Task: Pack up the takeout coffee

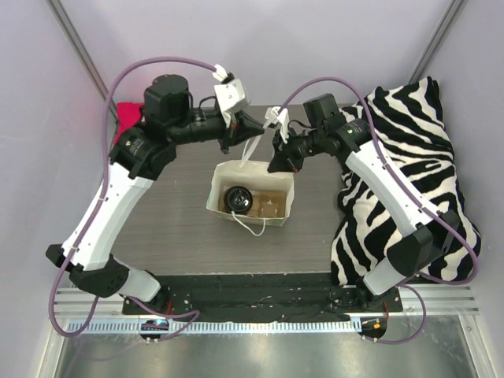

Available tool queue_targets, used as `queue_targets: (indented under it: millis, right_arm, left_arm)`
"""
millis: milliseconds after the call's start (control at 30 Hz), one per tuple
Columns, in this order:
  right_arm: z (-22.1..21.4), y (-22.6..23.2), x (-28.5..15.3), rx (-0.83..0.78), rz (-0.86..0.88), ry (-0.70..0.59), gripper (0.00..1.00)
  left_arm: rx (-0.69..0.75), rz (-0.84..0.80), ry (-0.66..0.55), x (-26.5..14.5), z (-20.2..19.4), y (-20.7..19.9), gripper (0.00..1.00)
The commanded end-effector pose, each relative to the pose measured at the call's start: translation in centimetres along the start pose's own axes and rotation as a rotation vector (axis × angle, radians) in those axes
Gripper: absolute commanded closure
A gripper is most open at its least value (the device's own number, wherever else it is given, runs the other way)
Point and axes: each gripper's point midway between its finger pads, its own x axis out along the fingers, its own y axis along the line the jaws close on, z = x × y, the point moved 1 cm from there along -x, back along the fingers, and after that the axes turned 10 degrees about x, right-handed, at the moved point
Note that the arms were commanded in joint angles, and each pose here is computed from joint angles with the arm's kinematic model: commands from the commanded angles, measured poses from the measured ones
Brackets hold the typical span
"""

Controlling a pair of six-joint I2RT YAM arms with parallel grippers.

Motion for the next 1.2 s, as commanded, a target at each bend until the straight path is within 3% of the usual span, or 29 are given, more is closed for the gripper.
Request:
queue_targets:
  millis: [0,333,633,1167]
  right_arm:
    - [2.2,0.9,-0.6,-0.030,0.065,-0.054,0.99]
    - [1.6,0.1,0.2,-0.020,0.084,-0.022,0.99]
    - [1.6,0.0,0.3,-0.022,0.107,-0.009,0.99]
    - [1.1,-0.6,0.1,-0.031,0.120,0.015,0.99]
  left_arm:
    - [0.095,-0.040,-0.066,1.1,0.3,-0.6,1.00]
    - [0.190,-0.056,0.062,3.0,-6.5,-1.0,1.00]
    - [0.190,-0.111,0.154,3.4,-12.1,-2.3,1.00]
    - [0.227,-0.178,0.275,1.7,-17.6,-3.6,1.00]
